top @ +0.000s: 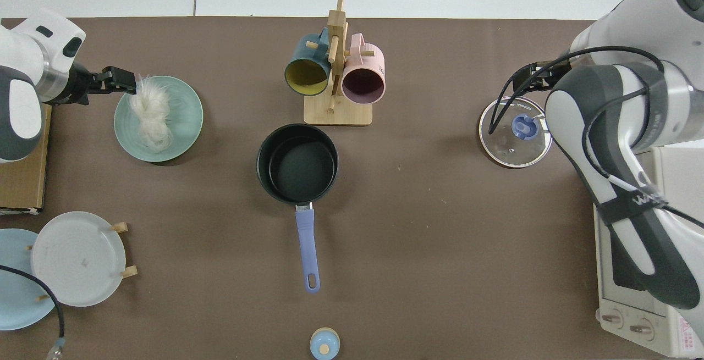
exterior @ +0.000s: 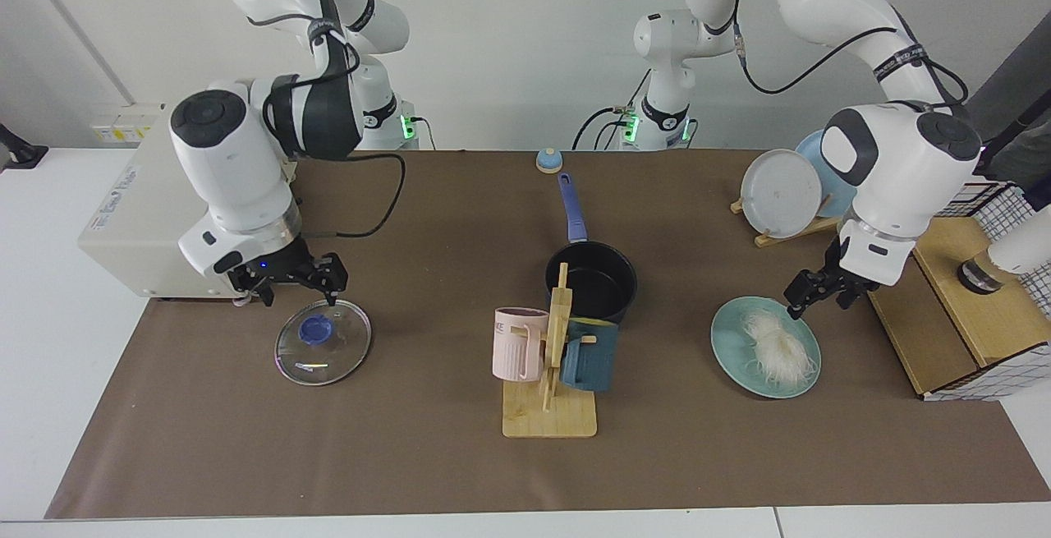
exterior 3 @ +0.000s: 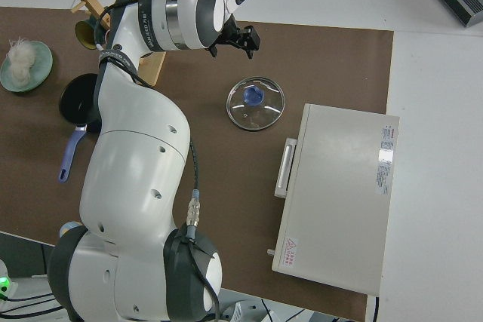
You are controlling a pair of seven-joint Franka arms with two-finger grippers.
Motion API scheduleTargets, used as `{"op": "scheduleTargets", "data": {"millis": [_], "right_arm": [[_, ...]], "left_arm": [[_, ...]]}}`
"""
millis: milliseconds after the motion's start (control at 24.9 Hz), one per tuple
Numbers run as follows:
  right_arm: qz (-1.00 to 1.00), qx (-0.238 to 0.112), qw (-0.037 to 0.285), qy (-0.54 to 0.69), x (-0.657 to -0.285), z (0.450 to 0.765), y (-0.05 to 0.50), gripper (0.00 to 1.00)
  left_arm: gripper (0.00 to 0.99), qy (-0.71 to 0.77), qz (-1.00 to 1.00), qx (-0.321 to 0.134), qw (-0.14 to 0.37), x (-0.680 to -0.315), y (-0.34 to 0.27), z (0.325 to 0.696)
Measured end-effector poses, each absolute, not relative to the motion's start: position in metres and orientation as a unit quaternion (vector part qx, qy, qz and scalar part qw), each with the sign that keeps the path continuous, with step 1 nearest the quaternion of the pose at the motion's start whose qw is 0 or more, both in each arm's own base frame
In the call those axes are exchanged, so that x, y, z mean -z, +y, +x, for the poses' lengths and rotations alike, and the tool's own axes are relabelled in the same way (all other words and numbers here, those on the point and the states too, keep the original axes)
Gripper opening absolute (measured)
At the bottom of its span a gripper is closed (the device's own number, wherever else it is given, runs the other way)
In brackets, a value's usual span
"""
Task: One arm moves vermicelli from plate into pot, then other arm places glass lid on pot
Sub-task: 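Reach the left gripper to the vermicelli while the right gripper reaches the lid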
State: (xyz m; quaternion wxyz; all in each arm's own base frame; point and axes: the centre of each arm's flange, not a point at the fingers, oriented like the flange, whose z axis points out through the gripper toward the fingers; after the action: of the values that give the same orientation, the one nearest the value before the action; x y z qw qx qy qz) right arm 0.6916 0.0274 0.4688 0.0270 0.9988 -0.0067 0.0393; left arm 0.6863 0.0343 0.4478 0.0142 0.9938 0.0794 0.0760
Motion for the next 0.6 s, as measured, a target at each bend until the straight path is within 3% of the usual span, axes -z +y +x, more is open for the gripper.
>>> {"op": "scheduleTargets", "data": {"millis": [321, 602], "right_arm": [[0.999, -0.025, 0.026, -0.024, -0.368, 0.689, -0.010, 1.00], [1.000, -0.008, 0.024, -0.015, -0.347, 0.683, 0.001, 1.00]], "left_arm": [[0.991, 0.058, 0.995, -0.077, 0.009, -0.366, 0.016, 0.709], [0.991, 0.048, 0.995, -0.090, -0.008, -0.340, 0.021, 0.715]]}}
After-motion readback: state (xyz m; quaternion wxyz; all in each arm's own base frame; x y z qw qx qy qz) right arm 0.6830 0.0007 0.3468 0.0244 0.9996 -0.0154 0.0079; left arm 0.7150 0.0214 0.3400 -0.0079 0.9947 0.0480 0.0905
